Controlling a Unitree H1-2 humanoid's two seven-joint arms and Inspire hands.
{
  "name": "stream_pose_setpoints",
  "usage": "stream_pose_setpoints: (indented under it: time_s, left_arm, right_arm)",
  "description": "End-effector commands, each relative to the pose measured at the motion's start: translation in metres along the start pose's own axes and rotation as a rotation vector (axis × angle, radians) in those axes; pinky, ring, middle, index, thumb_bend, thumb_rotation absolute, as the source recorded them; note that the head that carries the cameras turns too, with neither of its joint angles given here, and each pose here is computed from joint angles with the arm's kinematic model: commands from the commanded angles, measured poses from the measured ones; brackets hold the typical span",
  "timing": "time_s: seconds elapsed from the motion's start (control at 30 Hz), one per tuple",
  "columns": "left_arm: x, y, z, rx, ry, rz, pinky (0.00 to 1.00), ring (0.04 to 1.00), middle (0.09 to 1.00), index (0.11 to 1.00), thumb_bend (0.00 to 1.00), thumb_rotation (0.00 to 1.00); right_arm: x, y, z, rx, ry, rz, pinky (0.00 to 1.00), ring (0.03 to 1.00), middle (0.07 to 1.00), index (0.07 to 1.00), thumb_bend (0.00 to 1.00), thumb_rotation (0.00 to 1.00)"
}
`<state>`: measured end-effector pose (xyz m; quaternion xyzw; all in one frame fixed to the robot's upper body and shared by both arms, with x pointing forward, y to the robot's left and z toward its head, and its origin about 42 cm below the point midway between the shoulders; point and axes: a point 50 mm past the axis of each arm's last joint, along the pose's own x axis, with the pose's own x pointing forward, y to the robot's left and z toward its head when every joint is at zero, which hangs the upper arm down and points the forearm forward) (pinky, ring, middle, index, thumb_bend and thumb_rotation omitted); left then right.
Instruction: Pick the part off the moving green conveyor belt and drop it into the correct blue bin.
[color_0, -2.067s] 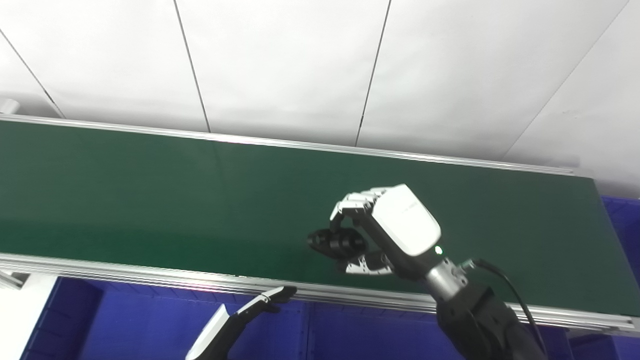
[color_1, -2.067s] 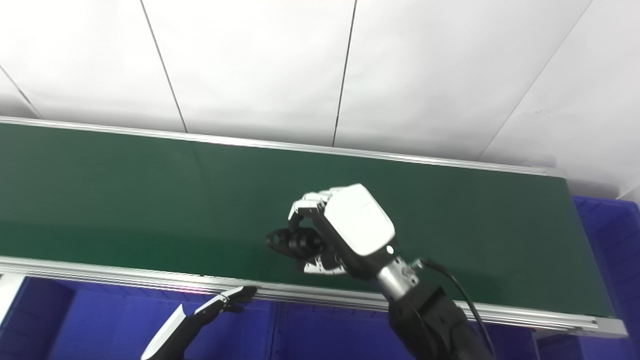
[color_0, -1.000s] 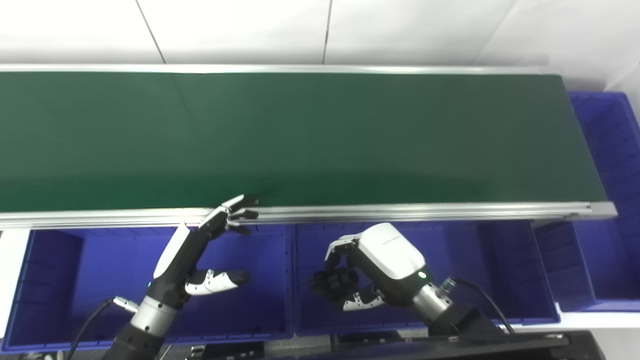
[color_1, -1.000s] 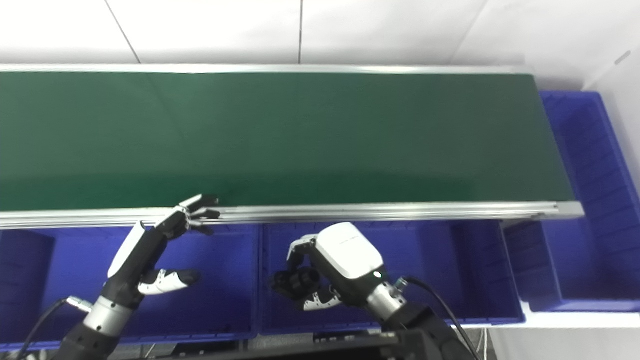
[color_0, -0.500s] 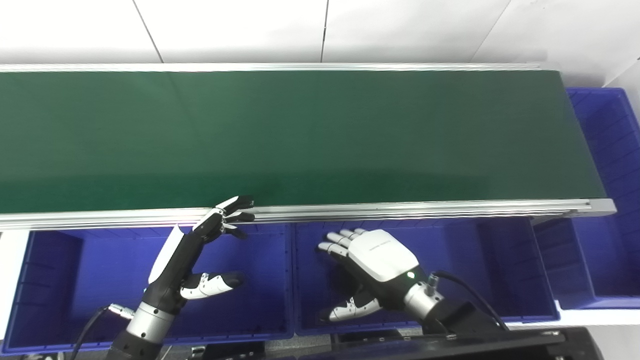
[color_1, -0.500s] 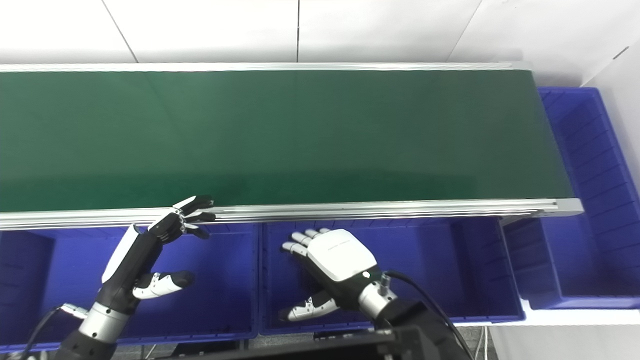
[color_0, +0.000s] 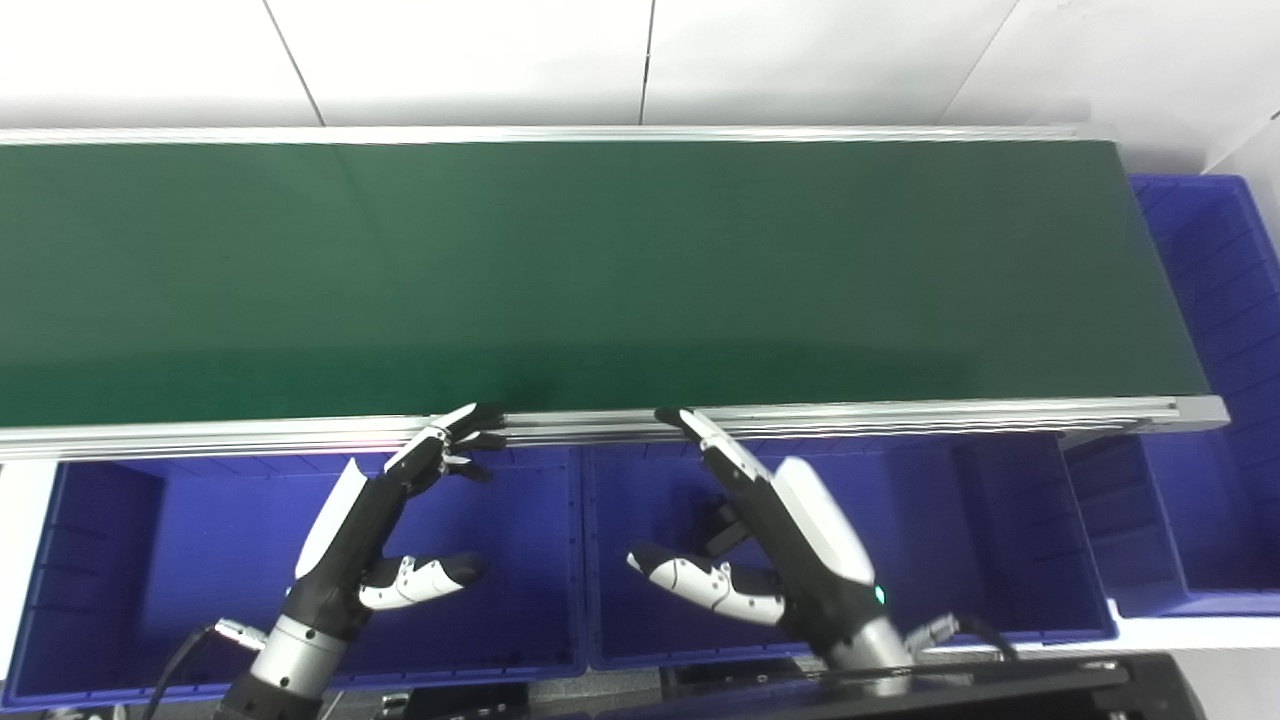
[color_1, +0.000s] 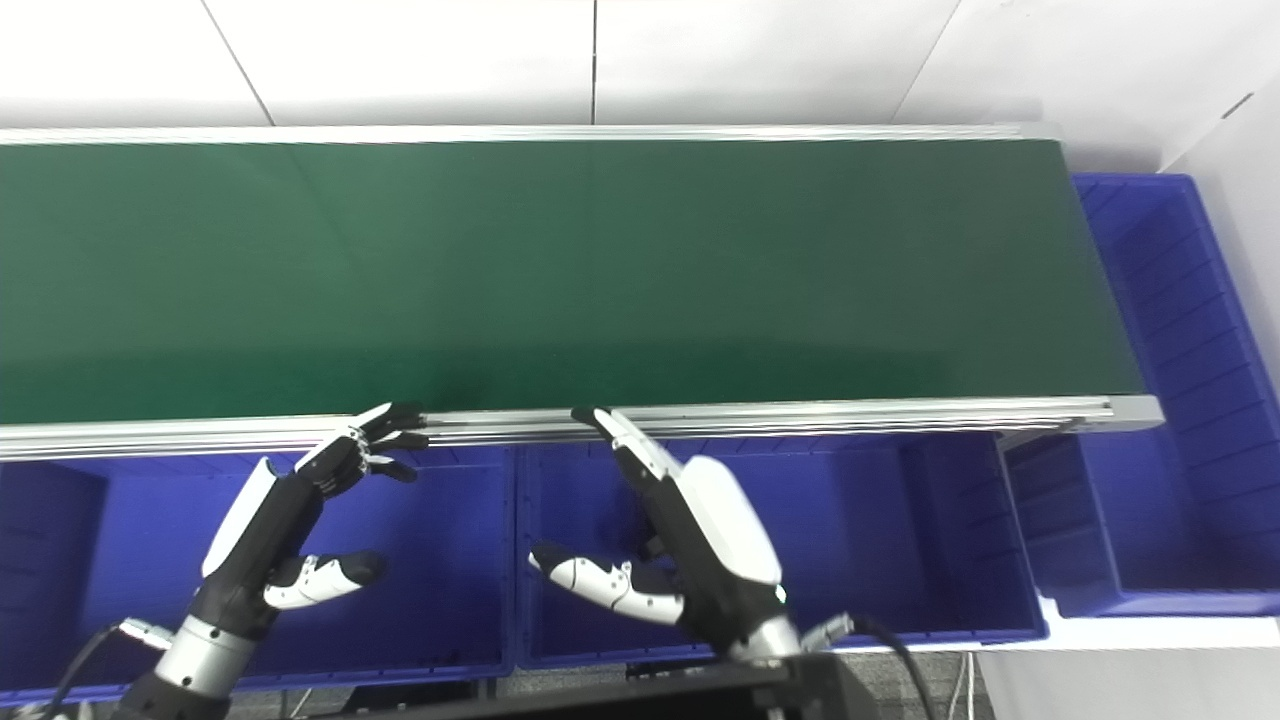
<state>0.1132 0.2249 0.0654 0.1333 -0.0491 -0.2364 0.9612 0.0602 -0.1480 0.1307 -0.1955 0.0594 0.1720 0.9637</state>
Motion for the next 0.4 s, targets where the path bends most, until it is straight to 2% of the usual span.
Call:
stream_pose_setpoints:
  time_s: [0.0, 0.13, 0.23, 0.37]
  left_arm:
    - [-0.001, 0.001, 0.01, 0.009, -0.058, 0.011, 0.66, 0.777, 0.835, 0.842, 0.73, 0.77]
    - [-0.004, -0.003, 0.009, 0.001, -0.046, 0.008, 0.69, 0.791, 0.831, 0.842, 0.73, 0.75]
    - [-0.007, -0.006, 0.008, 0.0, -0.039, 0.001, 0.71, 0.808, 0.84, 0.848, 0.72, 0.75]
    - [-0.008, -0.009, 0.008, 0.009, -0.038, -0.002, 0.73, 0.821, 0.848, 0.85, 0.71, 0.75]
  right_arm:
    - [-0.001, 0.008, 0.002, 0.087, -0.087, -0.027, 0.83, 0.901, 0.939, 0.943, 0.6, 0.76]
    - [0.001, 0.012, -0.013, 0.135, -0.115, -0.035, 0.85, 0.914, 0.951, 0.953, 0.63, 0.72]
    - [0.001, 0.007, -0.023, 0.159, -0.111, -0.025, 0.84, 0.928, 0.965, 0.955, 0.68, 0.69]
    - [0.001, 0.005, -0.03, 0.183, -0.1, -0.009, 0.83, 0.936, 0.973, 0.954, 0.69, 0.64]
